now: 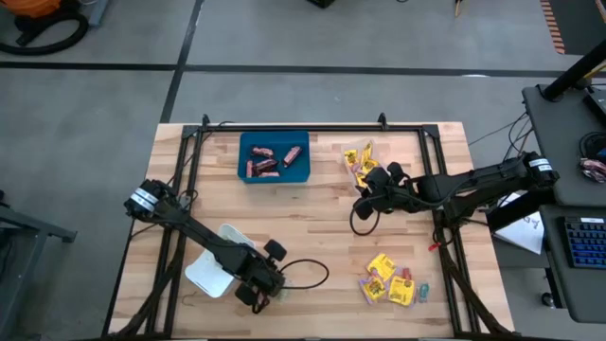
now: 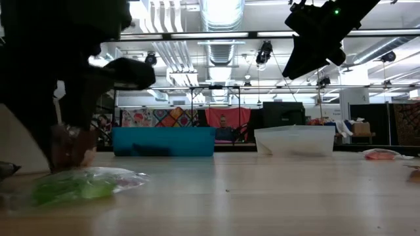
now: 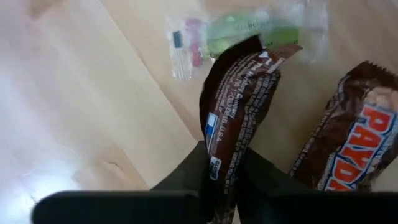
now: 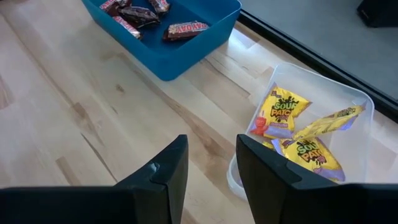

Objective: Sort candy
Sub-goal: Put the brown chocolate into the blue bin

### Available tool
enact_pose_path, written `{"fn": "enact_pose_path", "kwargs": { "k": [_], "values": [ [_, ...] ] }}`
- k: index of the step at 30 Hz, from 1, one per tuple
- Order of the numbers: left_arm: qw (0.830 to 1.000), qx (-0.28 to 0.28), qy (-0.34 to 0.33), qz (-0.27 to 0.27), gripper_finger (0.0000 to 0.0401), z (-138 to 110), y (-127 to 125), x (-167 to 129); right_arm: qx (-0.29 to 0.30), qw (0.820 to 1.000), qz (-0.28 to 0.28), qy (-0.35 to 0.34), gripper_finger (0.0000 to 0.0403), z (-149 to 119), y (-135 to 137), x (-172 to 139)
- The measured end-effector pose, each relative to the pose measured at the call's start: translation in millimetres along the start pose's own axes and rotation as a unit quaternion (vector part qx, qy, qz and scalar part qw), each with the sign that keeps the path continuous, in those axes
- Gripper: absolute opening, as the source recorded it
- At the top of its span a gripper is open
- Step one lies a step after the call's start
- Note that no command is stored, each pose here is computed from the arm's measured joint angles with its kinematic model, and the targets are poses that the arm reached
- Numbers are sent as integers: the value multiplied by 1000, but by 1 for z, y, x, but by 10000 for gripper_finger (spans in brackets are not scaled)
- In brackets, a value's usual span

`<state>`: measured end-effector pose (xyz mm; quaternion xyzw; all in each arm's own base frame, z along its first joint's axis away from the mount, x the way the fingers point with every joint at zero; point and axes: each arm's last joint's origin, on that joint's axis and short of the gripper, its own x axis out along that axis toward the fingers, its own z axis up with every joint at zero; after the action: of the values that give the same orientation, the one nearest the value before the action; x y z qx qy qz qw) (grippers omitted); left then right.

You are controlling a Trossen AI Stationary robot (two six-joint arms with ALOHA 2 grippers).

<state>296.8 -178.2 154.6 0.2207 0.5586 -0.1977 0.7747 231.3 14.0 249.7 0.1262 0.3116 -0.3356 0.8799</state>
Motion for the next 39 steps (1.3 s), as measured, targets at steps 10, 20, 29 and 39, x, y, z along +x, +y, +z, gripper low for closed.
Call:
{"fn": "enact_pose_path", "kwargs": {
  "k": [10,20,29,39],
  "values": [
    [999,6,-2,32,28,14,21,-52,0,1000,0,0,129,0,0,0],
    [992,-43,-24,115,26,-20,89,-107,9,1000,-3,1,125,-1,-1,1],
    [953,-208,0,222,27,-102,189,-133,25,1000,-4,2,122,-3,-1,2],
    [908,-370,-24,195,27,-197,275,-120,27,1000,-5,2,122,-4,-1,2]
  ]
}}
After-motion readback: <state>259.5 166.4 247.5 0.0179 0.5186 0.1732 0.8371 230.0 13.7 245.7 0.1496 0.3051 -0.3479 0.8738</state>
